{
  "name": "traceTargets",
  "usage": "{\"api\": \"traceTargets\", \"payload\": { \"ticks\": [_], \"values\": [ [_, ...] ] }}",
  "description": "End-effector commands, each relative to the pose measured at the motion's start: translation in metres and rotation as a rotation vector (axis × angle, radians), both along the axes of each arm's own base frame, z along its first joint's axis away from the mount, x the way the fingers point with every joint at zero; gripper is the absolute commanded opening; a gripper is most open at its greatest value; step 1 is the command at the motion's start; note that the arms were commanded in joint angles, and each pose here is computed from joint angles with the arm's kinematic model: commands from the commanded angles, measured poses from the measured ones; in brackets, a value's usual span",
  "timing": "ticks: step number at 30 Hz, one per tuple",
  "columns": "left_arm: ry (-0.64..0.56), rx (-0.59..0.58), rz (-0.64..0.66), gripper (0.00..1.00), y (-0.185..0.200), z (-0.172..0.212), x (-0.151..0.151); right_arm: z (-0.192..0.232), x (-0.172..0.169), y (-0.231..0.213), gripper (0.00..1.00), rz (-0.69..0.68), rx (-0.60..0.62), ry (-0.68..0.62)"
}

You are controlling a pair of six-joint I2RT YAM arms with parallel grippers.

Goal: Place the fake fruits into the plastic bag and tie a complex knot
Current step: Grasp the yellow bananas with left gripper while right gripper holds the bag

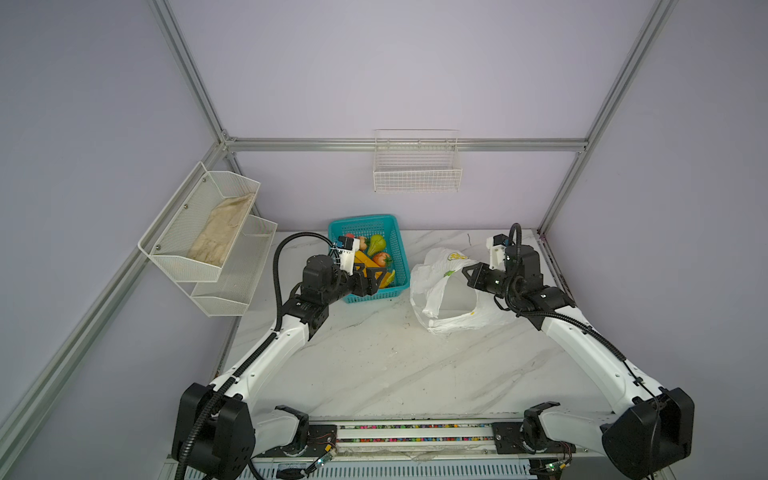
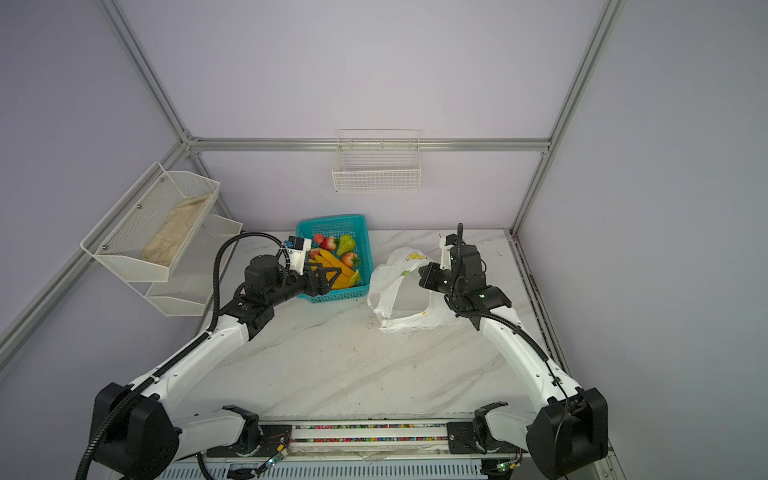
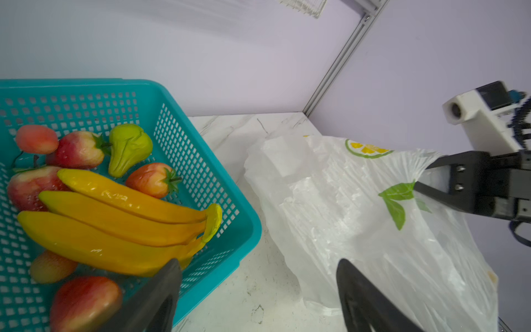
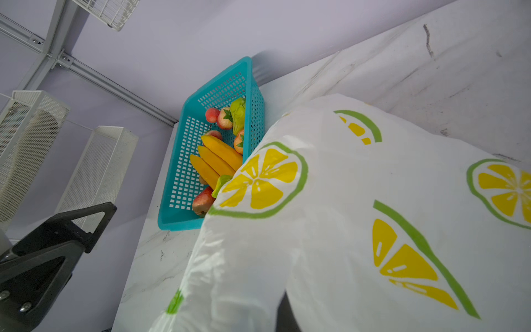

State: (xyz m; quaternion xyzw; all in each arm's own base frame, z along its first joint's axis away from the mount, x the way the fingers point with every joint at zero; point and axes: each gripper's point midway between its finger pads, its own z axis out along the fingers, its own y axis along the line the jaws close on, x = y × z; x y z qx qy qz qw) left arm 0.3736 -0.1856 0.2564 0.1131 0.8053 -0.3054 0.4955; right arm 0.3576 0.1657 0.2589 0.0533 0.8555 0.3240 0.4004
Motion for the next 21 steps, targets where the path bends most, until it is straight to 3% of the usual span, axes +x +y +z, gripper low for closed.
{"api": "traceTargets", "payload": {
  "ticks": [1, 12, 21],
  "values": [
    [0.012, 0.094, 0.030, 0.82, 0.003, 0.001, 0.023, 0.007, 0.002, 0.000, 0.01, -0.002, 0.016, -0.030],
    [0.057, 0.301, -0.043, 0.80, -0.039, -0.040, 0.069, -0.001, 0.003, 0.001, 0.02, 0.014, -0.001, -0.030],
    [0.118, 0.387, -0.061, 0.57, -0.060, -0.073, 0.102, 0.000, -0.001, 0.000, 0.02, 0.019, 0.001, -0.037]
  ]
}}
